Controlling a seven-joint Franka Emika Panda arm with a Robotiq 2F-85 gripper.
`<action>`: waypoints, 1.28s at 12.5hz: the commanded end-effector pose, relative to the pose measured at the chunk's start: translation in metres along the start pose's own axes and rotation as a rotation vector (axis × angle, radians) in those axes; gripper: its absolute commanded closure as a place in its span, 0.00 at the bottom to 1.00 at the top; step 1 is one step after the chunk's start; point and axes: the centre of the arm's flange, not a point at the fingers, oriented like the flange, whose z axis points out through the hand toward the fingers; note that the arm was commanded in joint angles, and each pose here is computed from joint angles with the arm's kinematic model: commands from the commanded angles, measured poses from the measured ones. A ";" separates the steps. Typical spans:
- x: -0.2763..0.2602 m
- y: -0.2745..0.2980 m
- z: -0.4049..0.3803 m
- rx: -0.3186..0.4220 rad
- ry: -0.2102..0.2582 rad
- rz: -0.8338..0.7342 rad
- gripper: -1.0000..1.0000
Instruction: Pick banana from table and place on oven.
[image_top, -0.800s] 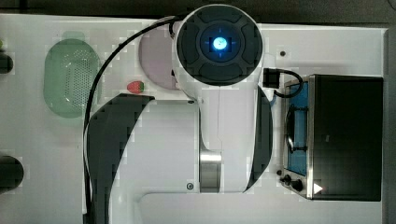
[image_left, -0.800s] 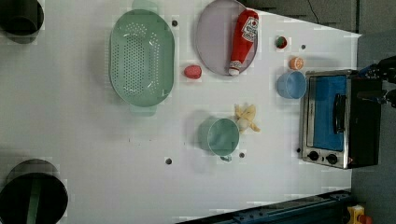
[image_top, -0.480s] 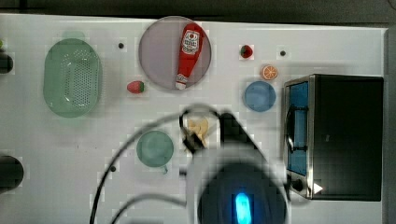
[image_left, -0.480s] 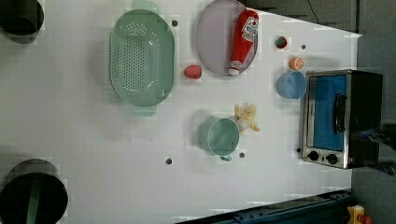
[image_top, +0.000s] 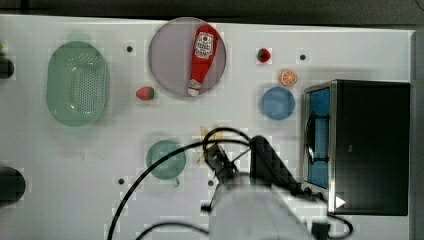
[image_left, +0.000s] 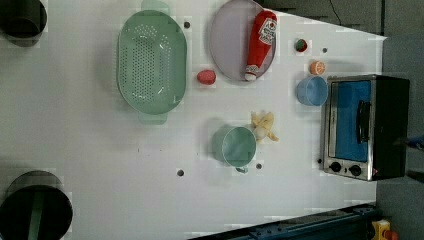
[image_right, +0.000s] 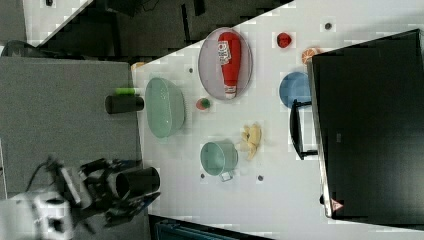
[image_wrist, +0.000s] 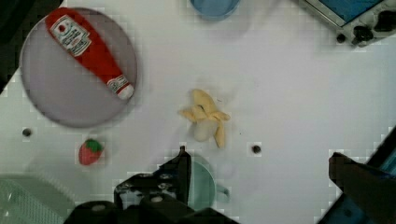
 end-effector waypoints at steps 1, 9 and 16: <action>0.008 -0.021 0.103 -0.076 -0.069 0.030 0.00; 0.000 -0.029 0.290 -0.099 -0.075 0.010 0.00; -0.012 -0.039 0.383 -0.093 -0.077 -0.021 0.00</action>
